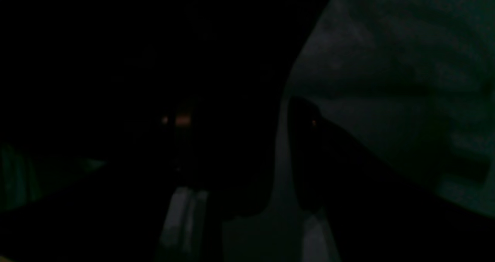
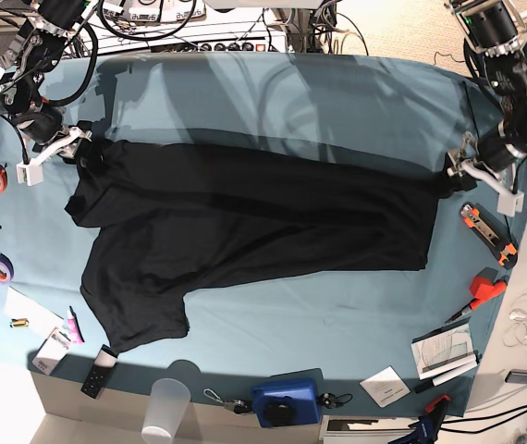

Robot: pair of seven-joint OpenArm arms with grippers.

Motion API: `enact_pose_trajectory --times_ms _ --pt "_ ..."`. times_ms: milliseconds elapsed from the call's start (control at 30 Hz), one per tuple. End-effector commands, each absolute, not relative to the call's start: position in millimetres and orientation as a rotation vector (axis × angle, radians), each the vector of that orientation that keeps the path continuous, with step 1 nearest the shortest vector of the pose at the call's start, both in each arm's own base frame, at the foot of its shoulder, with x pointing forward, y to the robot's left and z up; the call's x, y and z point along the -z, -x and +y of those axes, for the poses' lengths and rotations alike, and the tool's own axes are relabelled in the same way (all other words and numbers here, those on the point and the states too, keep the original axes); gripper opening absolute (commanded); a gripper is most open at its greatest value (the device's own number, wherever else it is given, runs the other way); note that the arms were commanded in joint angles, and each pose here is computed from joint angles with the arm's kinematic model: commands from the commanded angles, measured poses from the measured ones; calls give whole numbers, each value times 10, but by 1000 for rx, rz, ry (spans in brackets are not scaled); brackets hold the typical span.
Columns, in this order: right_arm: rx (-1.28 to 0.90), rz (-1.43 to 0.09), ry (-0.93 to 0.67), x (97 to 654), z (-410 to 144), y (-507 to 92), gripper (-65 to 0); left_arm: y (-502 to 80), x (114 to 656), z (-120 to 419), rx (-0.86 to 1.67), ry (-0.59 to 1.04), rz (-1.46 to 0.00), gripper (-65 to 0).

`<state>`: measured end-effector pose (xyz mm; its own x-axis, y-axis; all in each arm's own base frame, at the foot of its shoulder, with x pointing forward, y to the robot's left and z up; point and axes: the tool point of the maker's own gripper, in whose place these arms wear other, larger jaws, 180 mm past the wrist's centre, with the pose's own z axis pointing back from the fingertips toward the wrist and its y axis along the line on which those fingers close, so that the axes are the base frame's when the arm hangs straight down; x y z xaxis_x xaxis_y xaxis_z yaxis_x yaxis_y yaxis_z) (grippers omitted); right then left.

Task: Layout the t-shirt on the table in an organized manner, then fold the t-shirt properly
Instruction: 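Pull the shirt edge taut with both grippers and lay it flat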

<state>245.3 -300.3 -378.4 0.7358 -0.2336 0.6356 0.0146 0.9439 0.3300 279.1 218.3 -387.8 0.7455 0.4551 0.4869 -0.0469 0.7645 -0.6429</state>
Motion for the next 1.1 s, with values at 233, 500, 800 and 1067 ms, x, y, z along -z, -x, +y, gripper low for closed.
enact_pose_trajectory --times_ms 233,500,800,1067 --pt "128 -768 -297 3678 -3075 -2516 -336 -2831 3844 2129 -294 663 -694 -283" --pt "128 -764 -297 3683 -3074 -2510 -336 -2982 3815 1931 -310 699 -729 -283" --pt "125 -760 -274 3696 -3106 -2506 -650 -2947 3987 2075 -366 585 -682 -650" --pt "150 -789 -168 3504 -3460 -2441 -650 -2708 4089 2127 -376 590 -585 -650"
